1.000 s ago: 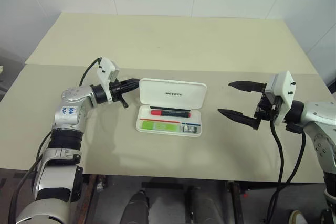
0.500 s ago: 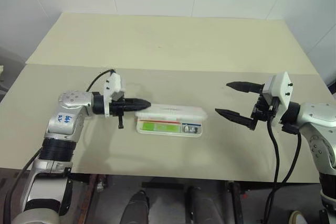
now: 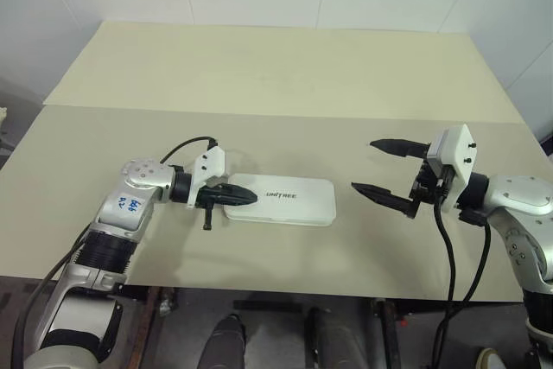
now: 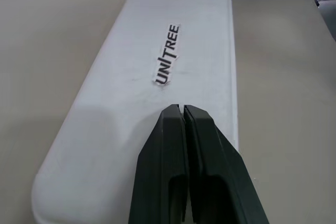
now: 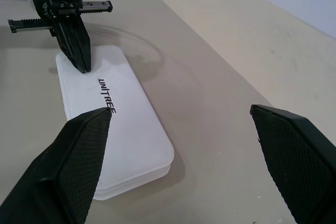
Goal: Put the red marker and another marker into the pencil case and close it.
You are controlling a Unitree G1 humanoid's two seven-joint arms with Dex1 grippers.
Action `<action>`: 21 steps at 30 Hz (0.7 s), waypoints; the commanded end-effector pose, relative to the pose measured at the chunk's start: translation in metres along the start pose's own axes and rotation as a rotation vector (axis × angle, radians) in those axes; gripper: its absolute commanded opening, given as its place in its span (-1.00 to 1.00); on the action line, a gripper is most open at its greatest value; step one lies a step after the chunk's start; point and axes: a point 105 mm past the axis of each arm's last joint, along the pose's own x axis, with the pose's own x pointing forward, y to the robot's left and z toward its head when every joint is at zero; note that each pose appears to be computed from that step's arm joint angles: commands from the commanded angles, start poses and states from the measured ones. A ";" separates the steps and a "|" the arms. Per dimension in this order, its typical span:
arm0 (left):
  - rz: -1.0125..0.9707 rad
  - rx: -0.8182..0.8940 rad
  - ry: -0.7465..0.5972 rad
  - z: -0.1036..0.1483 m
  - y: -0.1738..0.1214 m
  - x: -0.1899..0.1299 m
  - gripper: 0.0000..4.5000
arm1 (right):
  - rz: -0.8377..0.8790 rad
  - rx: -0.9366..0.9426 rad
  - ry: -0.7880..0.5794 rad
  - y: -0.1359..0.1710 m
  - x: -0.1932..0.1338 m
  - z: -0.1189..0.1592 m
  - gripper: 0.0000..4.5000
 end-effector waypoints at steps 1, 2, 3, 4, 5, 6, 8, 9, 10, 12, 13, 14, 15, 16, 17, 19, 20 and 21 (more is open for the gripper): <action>-0.029 0.011 0.058 -0.009 -0.008 0.010 -0.98 | -0.024 -0.040 -0.039 0.000 -0.003 0.012 1.00; -0.026 0.005 0.061 -0.010 -0.009 0.011 -0.98 | -0.026 -0.038 -0.040 0.000 -0.003 0.012 1.00; -0.024 0.000 0.063 -0.010 -0.009 0.012 -0.98 | -0.028 -0.037 -0.041 0.000 -0.003 0.012 1.00; -0.012 -0.002 0.069 -0.011 -0.008 0.012 -0.98 | -0.029 -0.034 -0.041 0.001 -0.003 0.011 1.00; -0.006 -0.011 0.071 -0.010 -0.008 0.012 -0.98 | -0.029 -0.033 -0.041 0.001 -0.003 0.010 1.00; -0.002 -0.017 0.072 -0.010 -0.008 0.012 -0.98 | -0.029 -0.032 -0.041 0.002 -0.003 0.010 1.00; 0.006 -0.025 0.032 -0.002 -0.008 0.011 -0.98 | -0.029 -0.029 -0.042 0.002 -0.002 0.009 1.00; 0.009 -0.032 0.009 0.002 -0.007 0.010 -0.98 | -0.028 -0.028 -0.042 0.002 -0.001 0.009 1.00; 0.017 -0.028 -0.016 0.008 -0.007 0.008 -0.98 | -0.027 -0.027 -0.044 0.002 -0.001 0.009 1.00; 0.028 -0.019 -0.082 0.020 -0.005 0.001 -0.98 | -0.022 -0.027 -0.044 0.003 0.000 0.009 1.00; 0.031 -0.016 -0.109 0.025 -0.005 -0.002 -0.98 | -0.019 -0.027 -0.044 0.003 0.000 0.009 1.00; 0.051 -0.017 -0.157 0.032 -0.003 -0.009 -0.98 | -0.016 -0.029 -0.042 0.002 0.000 0.009 1.00; 0.076 0.004 -0.195 0.037 -0.001 -0.020 -0.98 | -0.004 -0.032 -0.043 0.002 -0.001 0.010 1.00; 0.093 0.020 -0.217 0.040 -0.001 -0.028 -0.98 | 0.004 -0.034 -0.045 0.002 -0.002 0.011 1.00; 0.121 0.015 -0.222 0.039 0.001 -0.038 -0.98 | 0.010 -0.037 -0.051 0.001 -0.003 0.014 1.00; 0.174 0.009 -0.225 0.038 0.004 -0.054 -0.98 | 0.012 -0.042 -0.058 -0.002 -0.006 0.018 1.00; 0.217 0.032 -0.226 0.039 0.006 -0.064 -0.90 | 0.010 -0.047 -0.057 -0.004 -0.008 0.019 1.00; 0.251 0.049 -0.232 0.041 0.007 -0.071 -0.80 | 0.007 -0.050 -0.054 -0.005 -0.010 0.018 1.00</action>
